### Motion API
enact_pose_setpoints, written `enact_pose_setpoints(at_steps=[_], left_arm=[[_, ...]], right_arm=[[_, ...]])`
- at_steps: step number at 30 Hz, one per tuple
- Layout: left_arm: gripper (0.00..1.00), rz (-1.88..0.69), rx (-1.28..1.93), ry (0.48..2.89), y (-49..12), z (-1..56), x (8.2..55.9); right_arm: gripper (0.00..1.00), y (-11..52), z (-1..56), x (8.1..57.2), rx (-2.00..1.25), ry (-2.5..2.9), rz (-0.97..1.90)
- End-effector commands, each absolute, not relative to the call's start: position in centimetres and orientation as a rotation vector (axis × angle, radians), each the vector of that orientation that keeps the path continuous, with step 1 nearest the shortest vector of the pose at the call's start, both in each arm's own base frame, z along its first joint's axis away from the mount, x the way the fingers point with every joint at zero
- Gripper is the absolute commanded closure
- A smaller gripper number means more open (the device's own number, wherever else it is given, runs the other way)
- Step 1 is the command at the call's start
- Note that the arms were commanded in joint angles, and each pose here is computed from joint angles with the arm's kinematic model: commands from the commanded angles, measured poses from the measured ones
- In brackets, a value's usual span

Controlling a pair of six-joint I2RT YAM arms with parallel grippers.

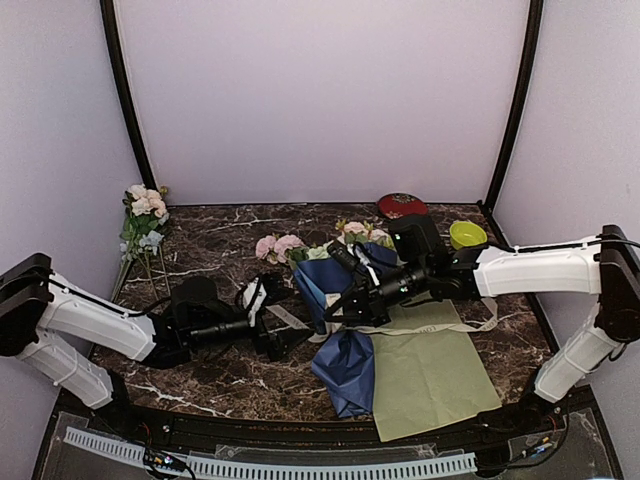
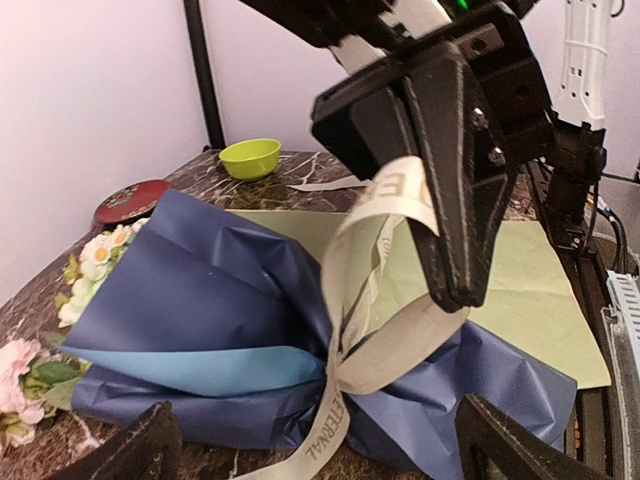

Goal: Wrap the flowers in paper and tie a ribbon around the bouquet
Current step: Cross the half-tied ribbon over the folded bouquet.

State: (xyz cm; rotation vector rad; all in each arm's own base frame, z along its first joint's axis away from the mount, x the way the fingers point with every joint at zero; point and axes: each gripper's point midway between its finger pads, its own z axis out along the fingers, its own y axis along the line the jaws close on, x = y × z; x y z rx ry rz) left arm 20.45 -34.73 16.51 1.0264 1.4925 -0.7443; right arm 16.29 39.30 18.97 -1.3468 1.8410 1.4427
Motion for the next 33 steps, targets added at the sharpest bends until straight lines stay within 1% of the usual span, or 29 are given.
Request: enact_pose_setpoints(at_steps=[1,4,7,8,10,12,14,15,16,17,20,22,24,26,27,28,29,30,33], left_arm=[[0.01,-0.860,1.119,1.243,-38.0,18.7,18.8],[0.01,-0.895,1.176,1.229,-40.1,17.7,18.8],[0.01,-0.900,1.152,1.221,-40.8,17.6,19.2],[0.03,-0.895,1.149,1.237,-41.0,17.2,19.6],[0.10,-0.879,1.127,1.285,-41.7,16.8,20.6],[0.29,-0.877,1.104,1.329,-42.0,16.2,21.2],[0.53,-0.887,1.077,1.326,-41.7,16.2,21.2],[0.61,-0.893,1.068,1.314,-41.6,16.4,21.1],[0.67,-0.897,1.067,1.307,-41.6,16.4,21.0],[0.72,-0.900,1.076,1.316,-41.7,16.1,21.0],[0.77,-0.906,1.097,1.345,-42.0,15.5,21.0],[0.85,-0.915,1.096,1.345,-42.0,15.4,20.9],[0.99,-0.919,1.097,1.340,-42.0,15.4,20.8],[1.00,-0.922,1.098,1.337,-42.0,15.4,20.7],[1.00,-0.921,1.097,1.336,-42.0,15.5,20.7],[1.00,-0.919,1.093,1.339,-42.0,15.4,20.8],[1.00,-0.913,1.088,1.344,-42.0,15.4,20.9],[1.00,-0.902,1.080,1.351,-41.9,15.3,21.1],[1.00,-0.871,1.065,1.361,-41.8,15.3,21.7]], right_arm=[[1.00,39.2,20.3,16.9,-1.303,1.797,1.426],[1.00,39.3,20.4,17.1,-1.293,1.795,1.422],[1.00,39.3,20.5,17.3,-1.287,1.794,1.418],[1.00,39.3,20.5,17.3,-1.286,1.795,1.419],[1.00,39.3,20.5,17.4,-1.283,1.794,1.415],[1.00,39.3,20.4,17.4,-1.282,1.801,1.415],[1.00,39.3,20.4,17.4,-1.281,1.802,1.414],[1.00,39.2,20.3,17.5,-1.279,1.807,1.412],[1.00,39.2,20.4,17.5,-1.278,1.803,1.412],[1.00,39.1,20.3,17.5,-1.275,1.805,1.410],[1.00,39.0,20.3,17.6,-1.269,1.810,1.405],[1.00,38.9,20.3,17.7,-1.263,1.817,1.399],[1.00,38.8,20.3,17.9,-1.247,1.828,1.386],[1.00,38.6,20.3,18.3,-1.217,1.850,1.364],[0.95,38.4,20.2,18.7,-1.193,1.871,1.347],[0.84,38.2,20.1,19.0,-1.166,1.894,1.322],[0.75,37.8,20.0,19.5,-1.138,1.927,1.285],[0.71,37.2,19.7,19.9,-1.105,1.973,1.232],[0.46,34.2,19.3,22.5,-0.928,2.094,0.999]])
